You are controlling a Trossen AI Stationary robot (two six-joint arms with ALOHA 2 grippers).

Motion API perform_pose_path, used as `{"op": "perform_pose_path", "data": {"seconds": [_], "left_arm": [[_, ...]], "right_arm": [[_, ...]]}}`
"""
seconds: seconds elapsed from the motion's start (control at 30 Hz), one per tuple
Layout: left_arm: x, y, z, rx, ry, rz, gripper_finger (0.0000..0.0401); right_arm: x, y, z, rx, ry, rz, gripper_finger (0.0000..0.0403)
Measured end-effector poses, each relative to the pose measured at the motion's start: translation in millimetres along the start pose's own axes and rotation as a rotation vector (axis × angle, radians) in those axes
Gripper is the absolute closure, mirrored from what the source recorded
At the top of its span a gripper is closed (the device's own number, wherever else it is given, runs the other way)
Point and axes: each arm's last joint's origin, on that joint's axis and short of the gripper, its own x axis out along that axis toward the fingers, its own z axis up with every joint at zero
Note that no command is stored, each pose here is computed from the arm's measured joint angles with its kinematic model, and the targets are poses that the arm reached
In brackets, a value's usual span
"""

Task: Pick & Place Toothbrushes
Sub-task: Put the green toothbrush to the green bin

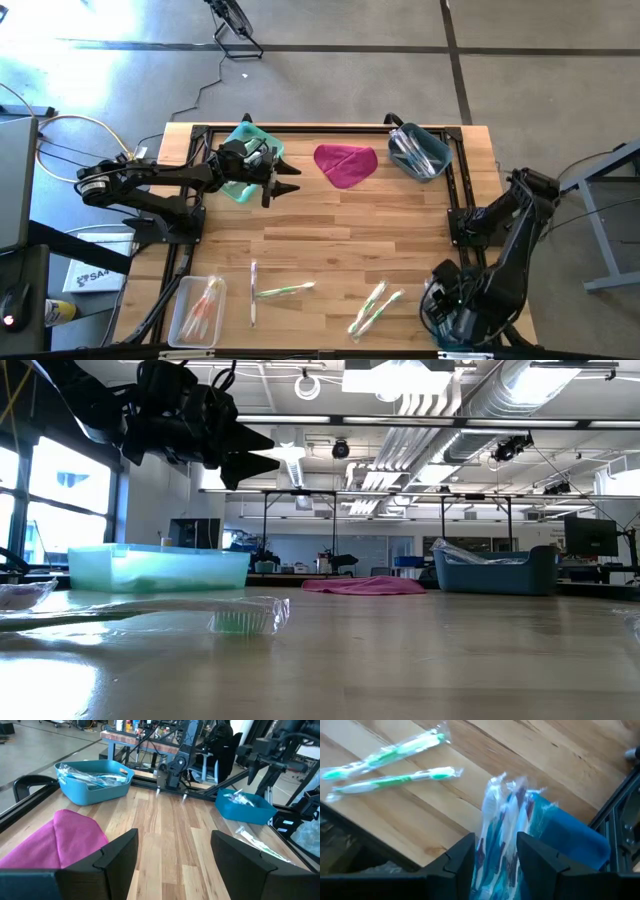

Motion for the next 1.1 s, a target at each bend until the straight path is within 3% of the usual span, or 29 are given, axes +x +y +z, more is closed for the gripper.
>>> {"op": "perform_pose_path", "data": {"seconds": [0.4, 0.6, 0.83, 1.1], "left_arm": [[0, 1, -5, -0.005, 0.048, 0.009, 0.0155], [0, 1, -8, -0.007, 0.078, 0.012, 0.0155], [-1, 2, -15, -0.042, 0.145, 0.019, 0.0155], [-2, 2, -19, -0.059, 0.178, 0.023, 0.0155]], "right_arm": [[-30, -10, 44, -0.018, 0.033, 0.125, 0.0283], [-39, -13, 73, -0.074, -0.093, 0.196, 0.0286], [-41, -12, 109, -0.236, -0.245, 0.182, 0.0287], [-35, -6, 150, -0.437, -0.302, 0.135, 0.0287]]}}
